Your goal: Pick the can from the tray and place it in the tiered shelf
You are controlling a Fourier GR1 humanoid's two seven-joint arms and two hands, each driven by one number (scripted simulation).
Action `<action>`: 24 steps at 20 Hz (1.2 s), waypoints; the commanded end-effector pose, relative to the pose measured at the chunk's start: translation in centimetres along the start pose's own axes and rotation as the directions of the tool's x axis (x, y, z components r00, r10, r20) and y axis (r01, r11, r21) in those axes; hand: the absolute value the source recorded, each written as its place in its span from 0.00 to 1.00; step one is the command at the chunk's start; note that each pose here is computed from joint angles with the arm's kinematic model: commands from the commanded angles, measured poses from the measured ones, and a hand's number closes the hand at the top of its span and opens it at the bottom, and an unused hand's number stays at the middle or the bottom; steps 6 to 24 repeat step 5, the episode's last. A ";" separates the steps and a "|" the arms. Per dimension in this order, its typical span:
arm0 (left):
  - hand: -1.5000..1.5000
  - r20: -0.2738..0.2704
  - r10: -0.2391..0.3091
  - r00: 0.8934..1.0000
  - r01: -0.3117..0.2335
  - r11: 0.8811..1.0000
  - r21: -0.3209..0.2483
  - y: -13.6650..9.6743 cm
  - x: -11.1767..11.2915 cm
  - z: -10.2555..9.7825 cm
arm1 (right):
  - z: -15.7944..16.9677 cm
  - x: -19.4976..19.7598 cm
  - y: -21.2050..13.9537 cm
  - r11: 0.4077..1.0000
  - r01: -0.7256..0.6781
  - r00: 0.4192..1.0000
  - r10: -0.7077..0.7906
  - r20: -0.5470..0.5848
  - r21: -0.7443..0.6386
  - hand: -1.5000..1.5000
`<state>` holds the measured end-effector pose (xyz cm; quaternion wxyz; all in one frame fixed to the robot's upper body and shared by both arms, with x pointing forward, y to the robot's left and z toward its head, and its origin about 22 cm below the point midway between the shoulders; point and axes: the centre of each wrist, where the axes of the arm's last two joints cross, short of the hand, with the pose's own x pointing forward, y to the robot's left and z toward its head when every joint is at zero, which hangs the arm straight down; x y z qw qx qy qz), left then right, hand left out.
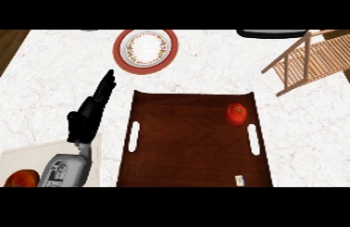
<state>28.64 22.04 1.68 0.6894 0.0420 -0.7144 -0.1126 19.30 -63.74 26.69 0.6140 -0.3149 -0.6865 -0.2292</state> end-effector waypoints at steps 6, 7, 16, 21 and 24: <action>0.50 -0.008 -0.006 1.000 0.006 1.000 0.026 0.6 -0.3 0.9 | 2.4 -1.3 -4.8 0.994 -0.056 0.998 0.059 -0.022 0.088 0.00; 0.50 -0.008 -0.006 1.000 0.006 1.000 0.026 0.6 -0.3 0.9 | 2.4 -1.3 -4.8 0.994 -0.056 0.998 0.059 -0.022 0.088 0.00; 0.50 -0.008 -0.006 1.000 0.006 1.000 0.026 0.6 -0.3 0.9 | 2.4 -1.3 -4.8 0.994 -0.056 0.998 0.059 -0.022 0.088 0.00; 0.50 -0.008 -0.006 1.000 0.006 1.000 0.026 0.6 -0.3 0.9 | 2.4 -1.3 -4.8 0.994 -0.056 0.998 0.059 -0.022 0.088 0.00; 0.50 -0.008 -0.006 1.000 0.006 1.000 0.026 0.6 -0.3 0.9 | 2.4 -1.3 -4.8 0.994 -0.056 0.998 0.059 -0.022 0.088 0.00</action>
